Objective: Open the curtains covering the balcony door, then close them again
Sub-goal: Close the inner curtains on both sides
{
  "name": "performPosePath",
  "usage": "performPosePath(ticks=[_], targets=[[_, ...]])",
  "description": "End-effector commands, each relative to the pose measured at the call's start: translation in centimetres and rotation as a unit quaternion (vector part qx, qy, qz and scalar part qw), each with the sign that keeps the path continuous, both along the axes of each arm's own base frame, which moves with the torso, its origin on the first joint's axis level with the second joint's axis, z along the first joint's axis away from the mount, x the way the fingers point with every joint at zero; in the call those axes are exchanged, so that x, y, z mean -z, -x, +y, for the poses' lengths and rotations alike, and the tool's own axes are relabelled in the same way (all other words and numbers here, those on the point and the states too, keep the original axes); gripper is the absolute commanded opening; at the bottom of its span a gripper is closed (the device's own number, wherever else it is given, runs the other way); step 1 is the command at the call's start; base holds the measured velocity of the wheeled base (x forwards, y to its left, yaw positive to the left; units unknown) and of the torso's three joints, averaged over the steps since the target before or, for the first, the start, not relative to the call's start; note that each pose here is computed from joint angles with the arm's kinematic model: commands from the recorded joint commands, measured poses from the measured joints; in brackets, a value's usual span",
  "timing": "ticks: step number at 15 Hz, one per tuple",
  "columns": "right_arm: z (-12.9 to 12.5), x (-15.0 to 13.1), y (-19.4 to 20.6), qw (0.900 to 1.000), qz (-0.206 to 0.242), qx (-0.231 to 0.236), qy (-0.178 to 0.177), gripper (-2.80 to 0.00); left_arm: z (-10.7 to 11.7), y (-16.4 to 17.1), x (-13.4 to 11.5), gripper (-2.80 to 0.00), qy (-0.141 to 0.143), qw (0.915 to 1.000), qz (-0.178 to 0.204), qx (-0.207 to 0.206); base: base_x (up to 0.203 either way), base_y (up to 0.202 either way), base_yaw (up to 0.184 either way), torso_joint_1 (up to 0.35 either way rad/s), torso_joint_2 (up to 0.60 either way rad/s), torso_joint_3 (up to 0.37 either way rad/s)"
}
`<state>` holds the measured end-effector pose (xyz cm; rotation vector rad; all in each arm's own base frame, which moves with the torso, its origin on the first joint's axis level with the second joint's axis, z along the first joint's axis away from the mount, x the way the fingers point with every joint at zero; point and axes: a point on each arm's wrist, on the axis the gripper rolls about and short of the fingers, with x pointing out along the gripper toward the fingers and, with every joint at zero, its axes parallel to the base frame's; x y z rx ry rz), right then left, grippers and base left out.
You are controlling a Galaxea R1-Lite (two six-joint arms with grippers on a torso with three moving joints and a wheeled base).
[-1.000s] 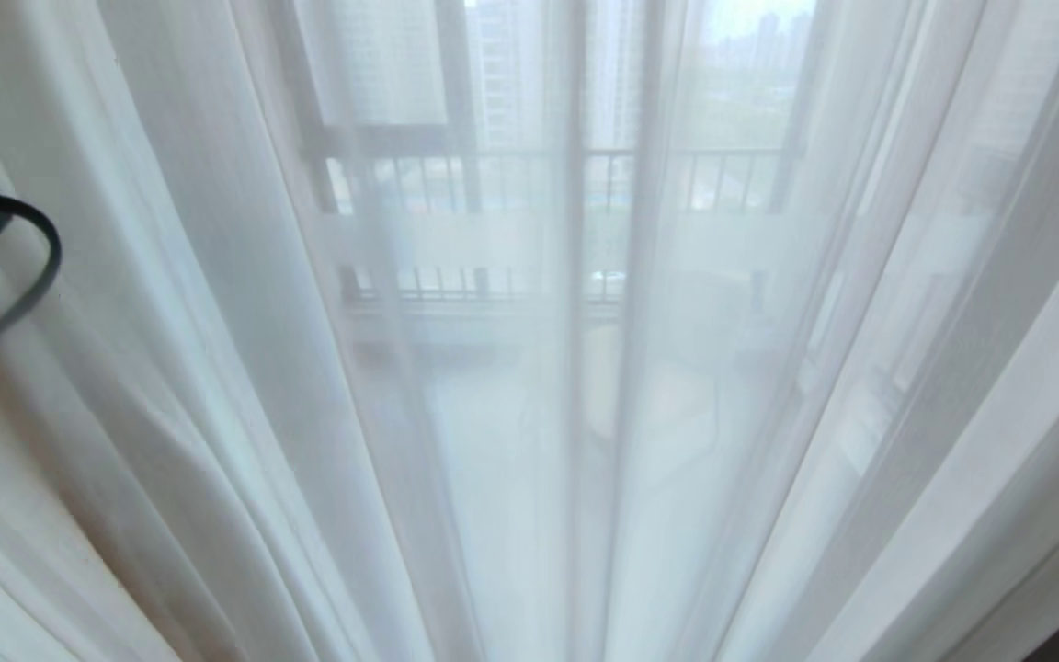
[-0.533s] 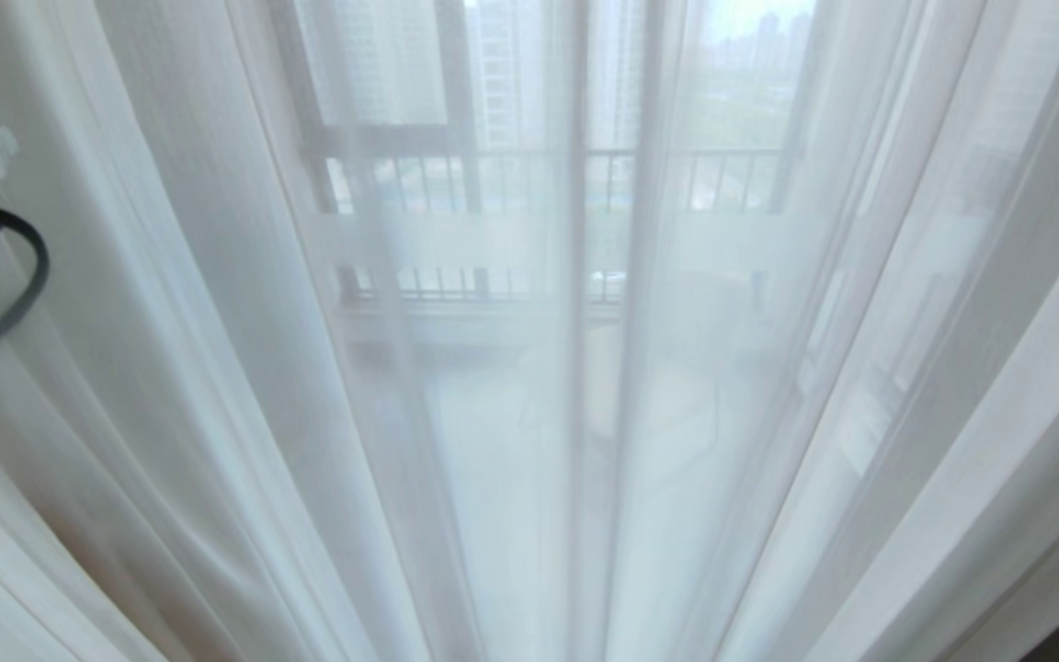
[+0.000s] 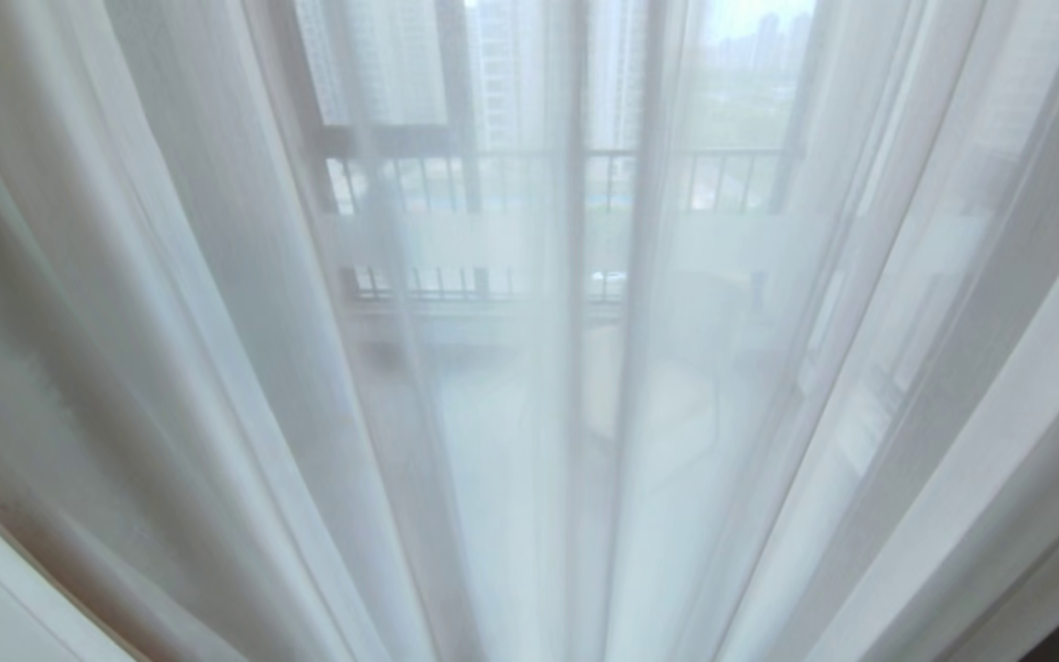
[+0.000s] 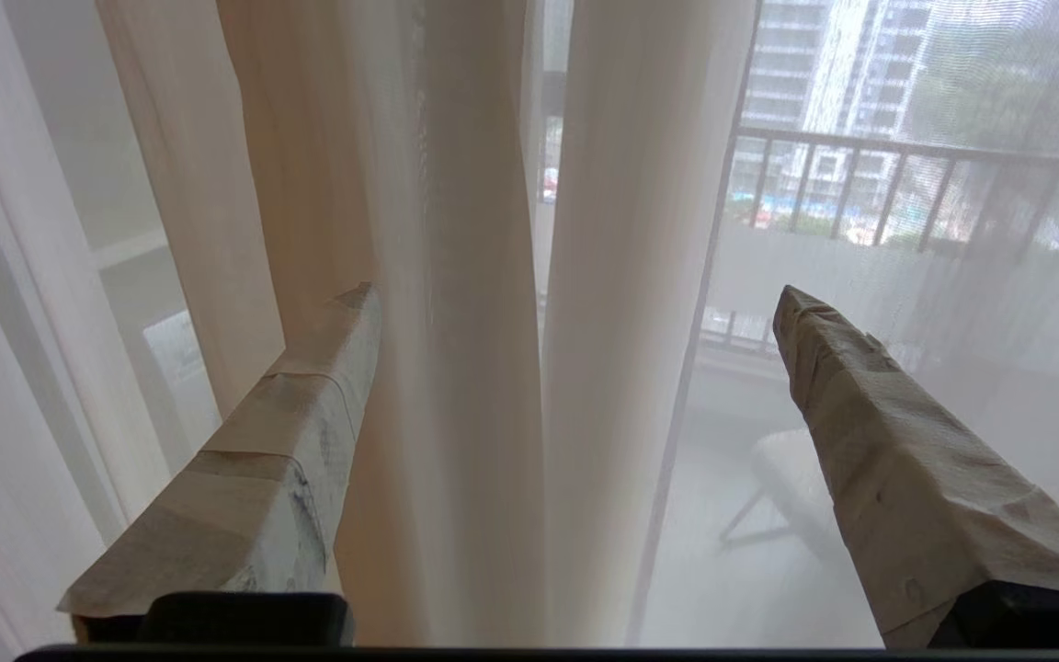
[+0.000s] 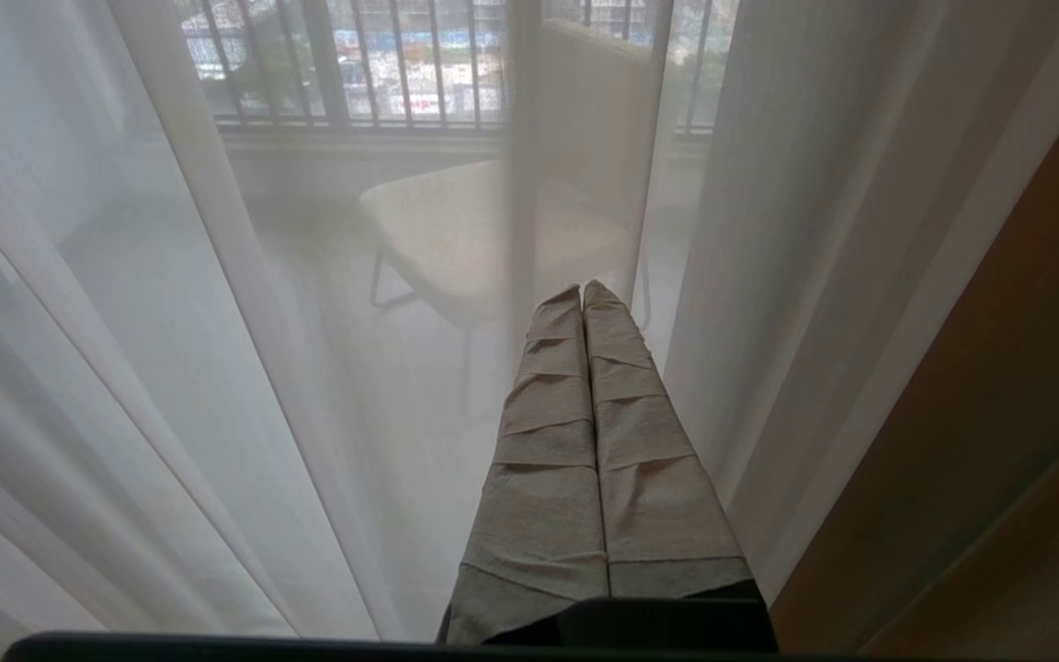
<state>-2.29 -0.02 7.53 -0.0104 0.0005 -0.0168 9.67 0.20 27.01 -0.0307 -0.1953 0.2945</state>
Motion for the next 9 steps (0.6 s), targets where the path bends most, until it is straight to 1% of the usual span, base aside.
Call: performPosePath(ticks=[1, 4, 6, 7, 9], targets=[[0.0, 0.0, 0.0, 1.000, 0.001, 0.000, 0.000, -2.80, 0.2, 3.2, 0.9, 0.00, 0.001, 0.9998, -0.018, -0.001, 0.000, 0.000, 0.000, 0.000, 0.00, 0.000], [0.0, 0.0, 0.0, 1.000, 0.001, 0.000, 0.000, -2.80, 0.3, 5.7, 2.9, 0.00, -0.001, 1.0000, 0.009, 0.003, 0.000, 0.000, 0.000, 0.000, 0.00, 0.000], [0.0, 0.0, 0.0, 1.000, 0.001, 0.000, 0.000, -2.80, 0.4, 6.3, 3.6, 0.00, -0.002, 0.9998, 0.019, 0.005, 0.000, 0.000, 0.000, 0.000, 0.00, 0.000], [0.0, 0.0, 0.0, 1.000, 0.001, 0.000, 0.000, -2.80, 0.4, 6.4, 3.8, -2.80, -0.002, 0.9998, 0.019, 0.005, 0.000, 0.000, 0.000, 0.000, 0.00, 0.000], [0.0, 0.0, 0.0, 1.000, 0.001, 0.000, 0.000, -2.80, 0.4, 6.7, 3.9, -2.80, -0.002, 0.9998, 0.016, 0.006, 0.000, 0.000, 0.000, 0.000, 0.00, 0.000]])
